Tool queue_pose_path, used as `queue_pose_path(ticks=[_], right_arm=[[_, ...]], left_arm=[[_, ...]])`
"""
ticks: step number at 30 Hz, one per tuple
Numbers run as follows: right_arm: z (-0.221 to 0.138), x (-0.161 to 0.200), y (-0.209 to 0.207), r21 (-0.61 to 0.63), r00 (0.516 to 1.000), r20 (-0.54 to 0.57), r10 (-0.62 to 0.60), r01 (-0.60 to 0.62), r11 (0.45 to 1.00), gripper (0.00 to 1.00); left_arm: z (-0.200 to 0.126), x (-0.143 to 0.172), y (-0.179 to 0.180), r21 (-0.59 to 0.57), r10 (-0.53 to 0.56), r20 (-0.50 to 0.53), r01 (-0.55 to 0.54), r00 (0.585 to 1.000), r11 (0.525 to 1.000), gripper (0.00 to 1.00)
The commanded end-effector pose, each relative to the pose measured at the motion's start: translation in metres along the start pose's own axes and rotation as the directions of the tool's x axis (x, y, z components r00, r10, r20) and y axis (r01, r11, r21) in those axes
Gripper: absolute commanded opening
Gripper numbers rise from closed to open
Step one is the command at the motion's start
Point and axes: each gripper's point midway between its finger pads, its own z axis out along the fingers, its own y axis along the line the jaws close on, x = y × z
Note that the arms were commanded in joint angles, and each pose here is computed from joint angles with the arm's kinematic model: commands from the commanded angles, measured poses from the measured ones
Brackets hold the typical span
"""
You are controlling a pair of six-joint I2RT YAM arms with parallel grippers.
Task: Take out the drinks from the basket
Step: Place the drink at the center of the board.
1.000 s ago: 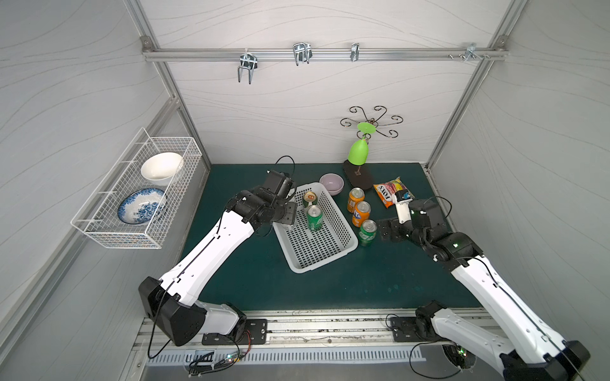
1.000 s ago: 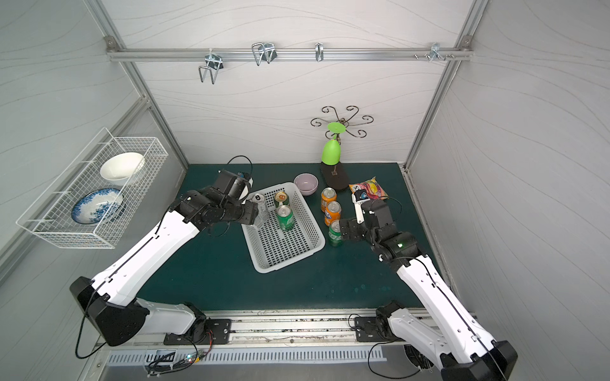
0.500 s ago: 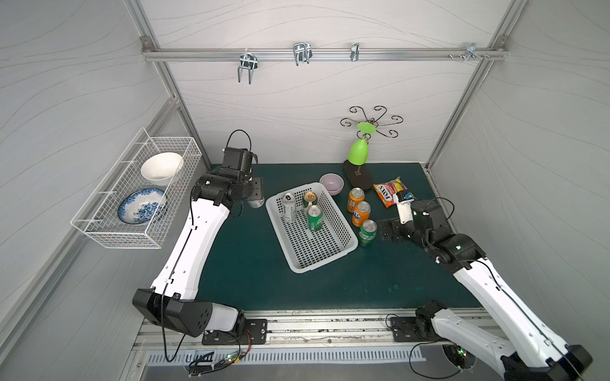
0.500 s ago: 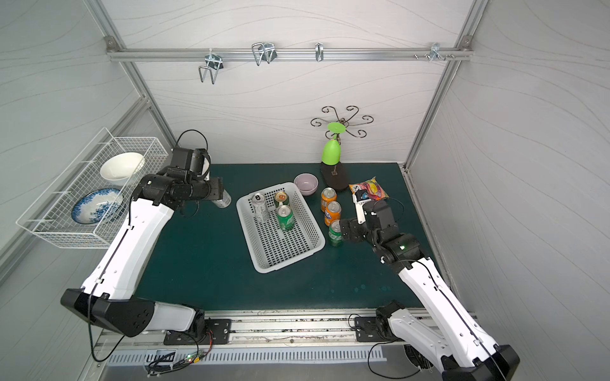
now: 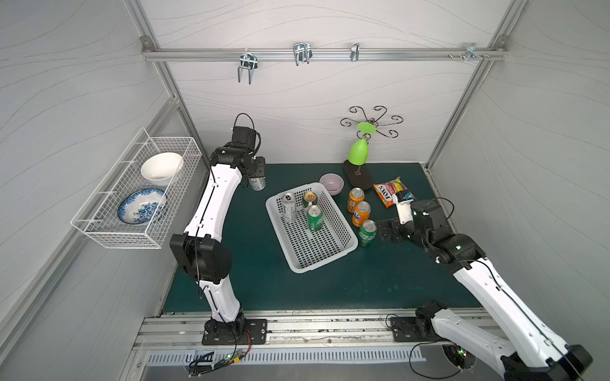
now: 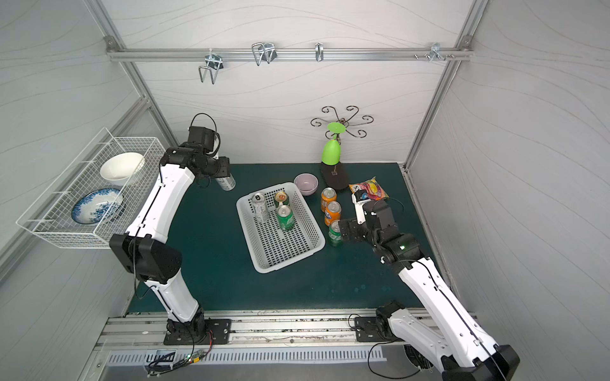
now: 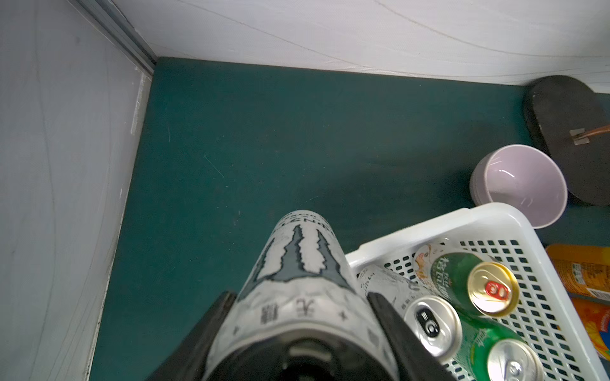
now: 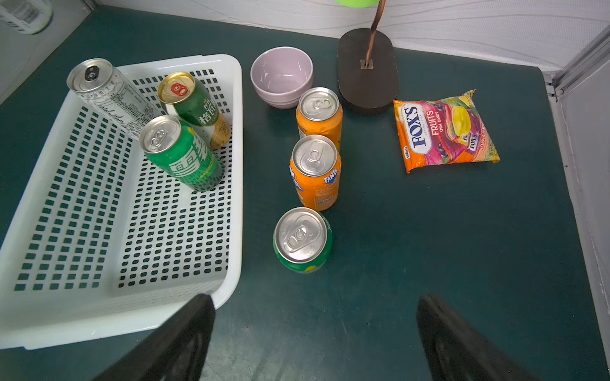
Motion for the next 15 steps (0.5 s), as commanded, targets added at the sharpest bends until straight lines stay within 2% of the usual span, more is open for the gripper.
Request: queue_pose_path(ticks=[1, 7, 15], right_arm=[[-0.003, 0.002, 0.001, -0.01, 1.0, -0.006, 0.011, -0.011, 1.0, 0.99], [-0.002, 0.005, 0.002, -0.02, 1.0, -0.018, 0.008, -0.009, 1.0, 0.99], [0.001, 0.01, 0.001, -0.012, 0.999, -0.036, 0.0, 0.0, 1.0, 0.99]], left_arm=[[0.005, -0.04, 0.002, 0.019, -0.006, 0.105, 0.004, 0.994, 1.0, 0.38], [0.053, -0.042, 0.002, 0.008, -0.003, 0.041, 0.002, 0.999, 1.0, 0.39], [0.102, -0.027, -0.004, 0.023, 0.007, -0.04, -0.007, 0.999, 1.0, 0.39]])
